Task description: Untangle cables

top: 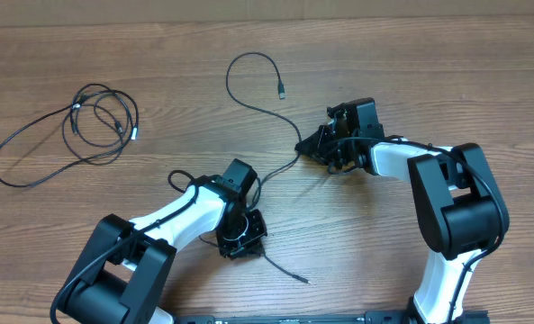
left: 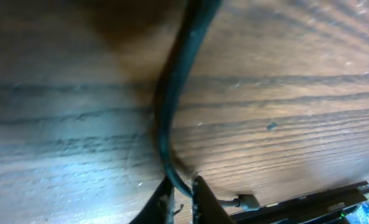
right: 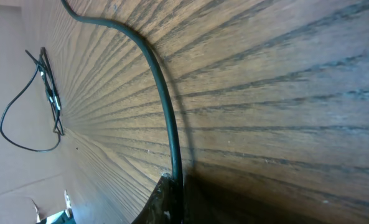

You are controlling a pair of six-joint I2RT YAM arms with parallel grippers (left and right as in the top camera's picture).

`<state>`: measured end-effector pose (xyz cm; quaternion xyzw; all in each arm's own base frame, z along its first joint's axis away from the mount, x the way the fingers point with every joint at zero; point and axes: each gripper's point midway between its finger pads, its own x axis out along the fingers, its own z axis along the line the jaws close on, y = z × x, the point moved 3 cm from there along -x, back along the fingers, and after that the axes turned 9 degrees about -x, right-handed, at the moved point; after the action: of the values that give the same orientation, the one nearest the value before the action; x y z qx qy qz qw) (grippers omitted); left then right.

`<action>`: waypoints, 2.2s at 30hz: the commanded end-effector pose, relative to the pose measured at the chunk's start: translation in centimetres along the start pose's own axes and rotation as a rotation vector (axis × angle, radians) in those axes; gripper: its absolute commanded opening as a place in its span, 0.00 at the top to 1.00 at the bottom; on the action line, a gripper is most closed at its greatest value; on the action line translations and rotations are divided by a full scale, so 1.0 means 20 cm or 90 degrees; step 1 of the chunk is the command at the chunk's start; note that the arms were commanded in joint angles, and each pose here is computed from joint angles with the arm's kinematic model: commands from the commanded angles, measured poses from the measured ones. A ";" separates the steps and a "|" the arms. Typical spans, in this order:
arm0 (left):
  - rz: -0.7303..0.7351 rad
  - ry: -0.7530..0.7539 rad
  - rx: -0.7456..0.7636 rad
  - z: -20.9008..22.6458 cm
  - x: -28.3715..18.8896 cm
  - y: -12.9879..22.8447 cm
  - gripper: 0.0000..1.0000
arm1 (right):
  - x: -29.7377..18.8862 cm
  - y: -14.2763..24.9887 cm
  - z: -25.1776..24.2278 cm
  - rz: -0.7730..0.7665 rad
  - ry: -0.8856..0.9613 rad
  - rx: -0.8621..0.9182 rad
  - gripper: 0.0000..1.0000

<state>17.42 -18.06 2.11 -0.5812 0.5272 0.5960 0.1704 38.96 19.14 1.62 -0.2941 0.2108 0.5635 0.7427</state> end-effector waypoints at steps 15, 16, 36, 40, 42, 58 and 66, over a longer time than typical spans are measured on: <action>-0.058 -0.039 0.073 0.10 0.00 -0.15 0.96 | 0.03 0.05 -0.06 0.013 0.022 0.008 0.96; -0.068 -0.052 0.066 0.13 -0.01 -0.17 0.96 | 0.03 0.05 -0.06 0.013 0.022 0.008 0.96; -0.520 -0.151 0.101 0.07 -0.35 -0.74 0.96 | 0.03 0.05 -0.06 0.013 0.022 0.008 0.96; -0.589 -0.108 0.103 -0.02 -0.42 -0.80 0.96 | 0.03 0.05 -0.06 0.013 0.022 0.008 0.96; -0.610 -0.083 0.106 -0.06 -0.44 -0.82 0.96 | 0.03 0.05 -0.06 0.013 0.022 0.008 0.96; -0.729 -0.048 0.280 -0.28 -0.29 -1.12 0.90 | 0.03 0.07 0.01 0.038 -0.037 0.006 0.96; -0.950 -0.078 0.364 -0.44 -0.66 -1.15 0.83 | 0.03 0.06 0.01 0.035 -0.043 0.001 0.96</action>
<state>43.18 -12.61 3.15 -0.7231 0.1766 0.2134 0.6328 38.61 19.75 1.97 -0.2777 0.1927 0.5821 0.7395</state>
